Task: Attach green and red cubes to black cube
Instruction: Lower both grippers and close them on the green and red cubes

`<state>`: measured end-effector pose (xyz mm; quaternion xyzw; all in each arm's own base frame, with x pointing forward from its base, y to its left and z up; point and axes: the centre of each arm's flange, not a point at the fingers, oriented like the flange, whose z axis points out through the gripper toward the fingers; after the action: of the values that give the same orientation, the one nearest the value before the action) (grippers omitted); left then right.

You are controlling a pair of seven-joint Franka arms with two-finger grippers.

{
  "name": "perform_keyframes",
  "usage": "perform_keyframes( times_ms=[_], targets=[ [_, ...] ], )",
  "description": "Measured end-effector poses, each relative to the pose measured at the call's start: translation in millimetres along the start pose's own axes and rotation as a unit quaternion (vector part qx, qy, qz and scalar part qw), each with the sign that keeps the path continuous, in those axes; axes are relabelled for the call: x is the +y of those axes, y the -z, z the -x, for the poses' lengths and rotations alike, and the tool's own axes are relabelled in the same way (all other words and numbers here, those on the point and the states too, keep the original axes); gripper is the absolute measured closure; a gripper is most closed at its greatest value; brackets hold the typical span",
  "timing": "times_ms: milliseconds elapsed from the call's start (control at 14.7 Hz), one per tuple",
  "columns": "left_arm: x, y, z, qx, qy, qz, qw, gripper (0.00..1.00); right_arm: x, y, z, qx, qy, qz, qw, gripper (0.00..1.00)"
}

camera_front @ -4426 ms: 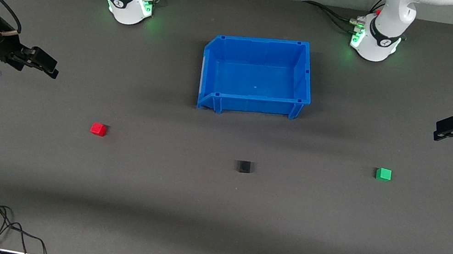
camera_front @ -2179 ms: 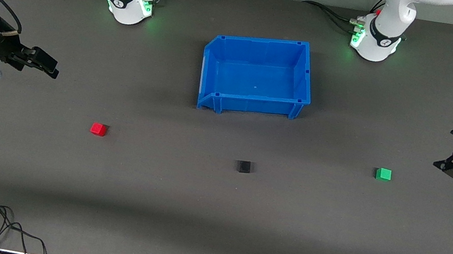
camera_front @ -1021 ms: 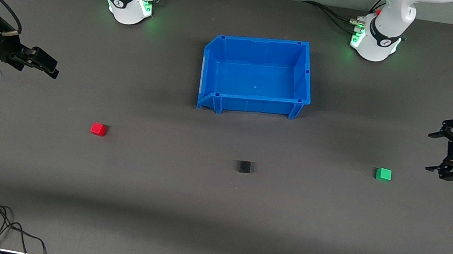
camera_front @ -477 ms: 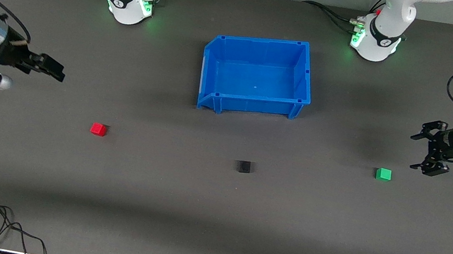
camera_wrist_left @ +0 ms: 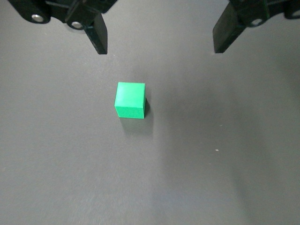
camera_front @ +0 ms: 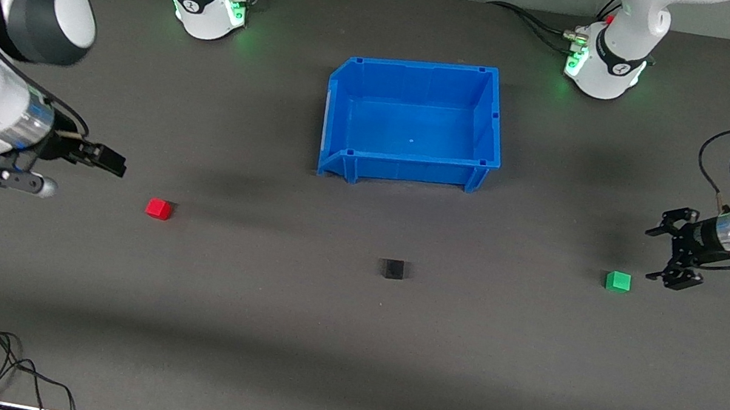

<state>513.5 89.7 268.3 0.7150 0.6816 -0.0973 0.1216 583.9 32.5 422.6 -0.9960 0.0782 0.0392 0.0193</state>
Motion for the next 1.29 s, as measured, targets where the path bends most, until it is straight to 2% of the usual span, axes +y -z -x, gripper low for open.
perform_keyframes(
  times_ms=[204, 477, 749, 1157, 1294],
  targets=[
    [-5, -31, -15, -0.013, -0.007, 0.016, 1.0, 0.0, 3, -58, 1, 0.006, -0.002, 0.0, 1.0, 0.0],
    [-8, -57, -25, -0.014, -0.006, 0.029, 0.999, 0.0, 7, -124, -1, 0.009, -0.005, -0.001, 1.0, 0.0],
    [-8, -65, -30, -0.009, -0.01, 0.036, 0.999, 0.0, 14, -181, -4, 0.029, -0.011, -0.005, 1.0, 0.0],
    [-1, -77, -36, -0.005, -0.004, 0.044, 0.999, 0.0, 24, -229, -10, 0.041, -0.018, -0.004, 0.999, 0.0],
    [1, -78, -35, -0.006, -0.003, 0.045, 0.999, 0.0, 24, -235, -10, 0.037, -0.019, -0.004, 0.999, 0.04]
  ],
)
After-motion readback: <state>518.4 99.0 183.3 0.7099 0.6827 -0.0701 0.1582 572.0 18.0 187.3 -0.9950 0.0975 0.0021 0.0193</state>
